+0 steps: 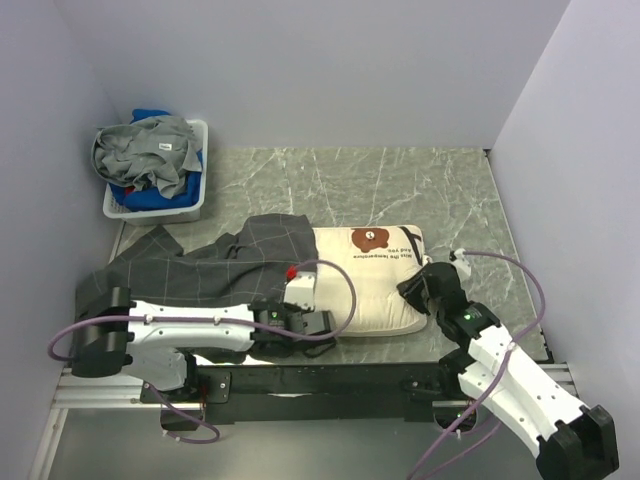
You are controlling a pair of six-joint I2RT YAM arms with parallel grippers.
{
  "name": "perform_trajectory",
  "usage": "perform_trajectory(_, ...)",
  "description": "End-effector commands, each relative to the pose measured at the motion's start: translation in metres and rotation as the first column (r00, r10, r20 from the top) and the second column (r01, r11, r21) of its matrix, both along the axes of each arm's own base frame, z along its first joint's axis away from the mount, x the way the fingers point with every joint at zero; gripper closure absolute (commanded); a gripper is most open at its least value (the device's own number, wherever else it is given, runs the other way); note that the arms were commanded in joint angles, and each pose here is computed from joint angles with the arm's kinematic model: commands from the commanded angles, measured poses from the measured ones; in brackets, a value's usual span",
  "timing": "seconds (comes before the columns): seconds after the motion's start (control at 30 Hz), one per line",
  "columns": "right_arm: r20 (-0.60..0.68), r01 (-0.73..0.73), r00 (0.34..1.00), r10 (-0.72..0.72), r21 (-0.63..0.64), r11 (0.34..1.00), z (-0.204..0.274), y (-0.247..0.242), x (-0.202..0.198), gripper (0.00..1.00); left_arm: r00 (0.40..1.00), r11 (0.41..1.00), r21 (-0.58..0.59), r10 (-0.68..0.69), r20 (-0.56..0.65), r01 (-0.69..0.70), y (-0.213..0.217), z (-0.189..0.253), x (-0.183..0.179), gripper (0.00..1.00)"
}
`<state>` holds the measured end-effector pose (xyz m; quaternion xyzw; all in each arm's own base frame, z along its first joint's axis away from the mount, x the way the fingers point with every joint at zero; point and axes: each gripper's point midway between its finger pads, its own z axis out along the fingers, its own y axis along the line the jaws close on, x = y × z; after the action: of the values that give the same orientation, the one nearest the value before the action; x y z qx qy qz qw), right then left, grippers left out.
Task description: Put the pillow into the pillowcase
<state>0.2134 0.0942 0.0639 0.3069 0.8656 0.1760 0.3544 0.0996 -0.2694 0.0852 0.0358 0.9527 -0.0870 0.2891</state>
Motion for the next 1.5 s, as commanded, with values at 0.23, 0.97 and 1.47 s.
perform_trajectory(0.23, 0.089, -0.162, 0.984, 0.154, 0.09, 0.983, 0.051, 0.025, -0.011, 1.0, 0.988, 0.995, -0.042, -0.087, 0.131, 0.093, -0.042, 0.105, 0.028, 0.7)
perform_trajectory(0.97, 0.047, -0.188, 0.982, 0.184, 0.079, 0.979, 0.018, 0.025, -0.019, 1.0, 0.999, 0.998, 0.053, 0.039, 0.023, -0.04, 0.021, -0.018, -0.006, 0.28)
perform_trajectory(1.47, 0.19, -0.277, 0.951, 0.246, 0.164, 0.947, 0.092, 0.043, -0.024, 1.0, 0.917, 0.958, -0.126, -0.202, 0.344, 0.258, -0.092, 0.211, 0.053, 0.99)
